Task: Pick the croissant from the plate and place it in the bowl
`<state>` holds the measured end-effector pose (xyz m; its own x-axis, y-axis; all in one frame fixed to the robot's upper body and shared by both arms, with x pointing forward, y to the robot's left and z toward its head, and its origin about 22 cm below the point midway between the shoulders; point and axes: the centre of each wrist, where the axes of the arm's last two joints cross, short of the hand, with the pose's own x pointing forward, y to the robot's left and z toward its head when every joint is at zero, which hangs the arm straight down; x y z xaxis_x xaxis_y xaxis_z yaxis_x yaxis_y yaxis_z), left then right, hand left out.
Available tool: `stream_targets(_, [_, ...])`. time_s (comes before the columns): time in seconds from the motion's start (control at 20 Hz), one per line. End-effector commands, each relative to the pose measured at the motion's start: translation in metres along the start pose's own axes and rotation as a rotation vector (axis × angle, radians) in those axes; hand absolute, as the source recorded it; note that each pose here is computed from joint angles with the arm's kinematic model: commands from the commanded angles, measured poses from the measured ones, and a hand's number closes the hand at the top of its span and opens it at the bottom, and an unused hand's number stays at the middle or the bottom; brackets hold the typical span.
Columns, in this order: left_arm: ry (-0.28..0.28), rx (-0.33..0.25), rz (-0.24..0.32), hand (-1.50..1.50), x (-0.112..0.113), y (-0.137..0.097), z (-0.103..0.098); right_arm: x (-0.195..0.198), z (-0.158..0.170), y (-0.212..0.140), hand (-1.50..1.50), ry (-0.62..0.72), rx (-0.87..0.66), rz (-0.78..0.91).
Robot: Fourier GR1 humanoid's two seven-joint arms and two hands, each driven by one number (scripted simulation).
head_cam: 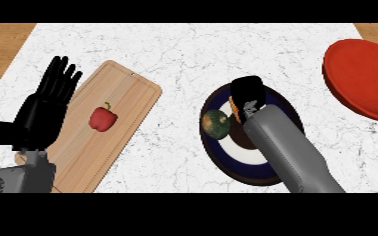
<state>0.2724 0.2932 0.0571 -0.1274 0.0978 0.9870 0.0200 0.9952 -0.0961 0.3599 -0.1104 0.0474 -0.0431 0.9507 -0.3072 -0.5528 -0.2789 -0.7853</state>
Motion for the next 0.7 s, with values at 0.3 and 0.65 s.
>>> stream_targets(0.3, [0.030,0.082,-0.010,0.00,-0.003,0.019,0.010,-0.077,0.023,0.050,1.50,-0.521,-0.094,-0.089])
stream_targets(0.65, [0.013,0.100,-0.006,0.00,0.005,0.026,0.020,-0.213,0.060,0.064,1.50,-0.701,-0.278,-0.121])
